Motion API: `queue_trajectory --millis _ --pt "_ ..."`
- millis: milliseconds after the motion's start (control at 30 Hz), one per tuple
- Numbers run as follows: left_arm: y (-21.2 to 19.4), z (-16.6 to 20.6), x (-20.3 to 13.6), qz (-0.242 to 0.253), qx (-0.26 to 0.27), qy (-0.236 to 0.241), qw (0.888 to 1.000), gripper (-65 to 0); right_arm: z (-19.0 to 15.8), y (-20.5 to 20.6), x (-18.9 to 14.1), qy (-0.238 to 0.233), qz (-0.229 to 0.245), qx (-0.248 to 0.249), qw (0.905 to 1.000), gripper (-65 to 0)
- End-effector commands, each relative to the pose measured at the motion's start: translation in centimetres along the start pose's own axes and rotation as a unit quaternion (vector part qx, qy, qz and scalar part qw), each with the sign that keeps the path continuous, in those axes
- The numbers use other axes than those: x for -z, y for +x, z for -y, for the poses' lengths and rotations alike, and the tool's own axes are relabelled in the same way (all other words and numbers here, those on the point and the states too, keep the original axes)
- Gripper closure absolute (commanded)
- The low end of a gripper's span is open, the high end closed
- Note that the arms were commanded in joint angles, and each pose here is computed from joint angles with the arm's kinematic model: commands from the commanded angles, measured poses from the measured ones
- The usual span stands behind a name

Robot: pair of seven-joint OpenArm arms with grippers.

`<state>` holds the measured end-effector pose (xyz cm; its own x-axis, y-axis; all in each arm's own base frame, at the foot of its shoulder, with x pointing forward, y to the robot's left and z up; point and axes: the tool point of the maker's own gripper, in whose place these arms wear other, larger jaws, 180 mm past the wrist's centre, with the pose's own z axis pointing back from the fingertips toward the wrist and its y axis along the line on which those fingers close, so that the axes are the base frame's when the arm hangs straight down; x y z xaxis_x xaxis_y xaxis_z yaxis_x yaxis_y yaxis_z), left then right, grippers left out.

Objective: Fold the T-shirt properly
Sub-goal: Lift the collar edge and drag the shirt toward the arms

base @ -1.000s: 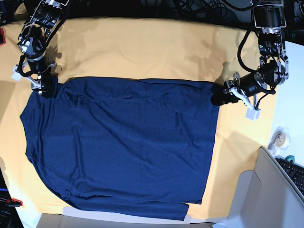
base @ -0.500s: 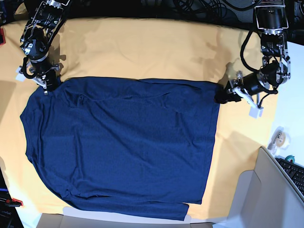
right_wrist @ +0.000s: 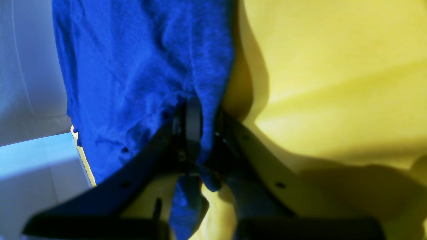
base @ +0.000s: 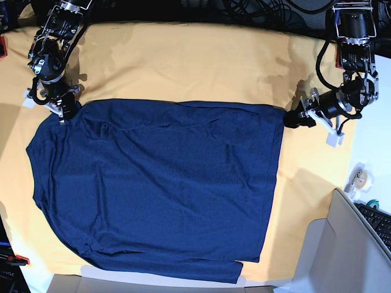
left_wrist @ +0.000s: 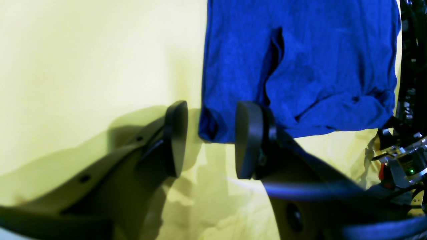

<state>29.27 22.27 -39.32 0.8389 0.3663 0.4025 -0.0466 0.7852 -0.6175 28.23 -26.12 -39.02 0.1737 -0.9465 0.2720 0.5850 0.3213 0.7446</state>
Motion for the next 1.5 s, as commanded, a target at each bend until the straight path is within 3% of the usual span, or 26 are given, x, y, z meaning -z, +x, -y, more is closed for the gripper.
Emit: queue_trajectory --millis 0,300,533,933,1467 --pt "0.8 0.9 -0.1 0.001 0.014 -0.012 1.0 -23.6 -1.2 -1.2 0.2 0.021 -0.025 0.011 0.9994 0.0" --pt "-0.7 2.8 1.8 -0.038 0.04 -0.028 0.998 -23.8 -1.3 -1.4 0.3 0.022 -0.028 0.009 0.9993 0.0" --pt "-0.4 1.0 3.0 -0.051 0.006 -0.014 0.999 -25.2 -1.3 -1.4 0.3 0.021 -0.029 0.009 0.9993 0.0" --pt "-2.3 2.4 4.6 -0.085 0.018 -0.027 0.996 -25.3 -1.4 -1.8 0.4 0.023 -0.034 0.006 0.9991 0.0" --pt "-3.6 4.5 6.7 -0.094 0.041 -0.045 0.994 -24.7 -1.5 -1.8 0.4 0.023 -0.034 0.006 0.9991 0.0"
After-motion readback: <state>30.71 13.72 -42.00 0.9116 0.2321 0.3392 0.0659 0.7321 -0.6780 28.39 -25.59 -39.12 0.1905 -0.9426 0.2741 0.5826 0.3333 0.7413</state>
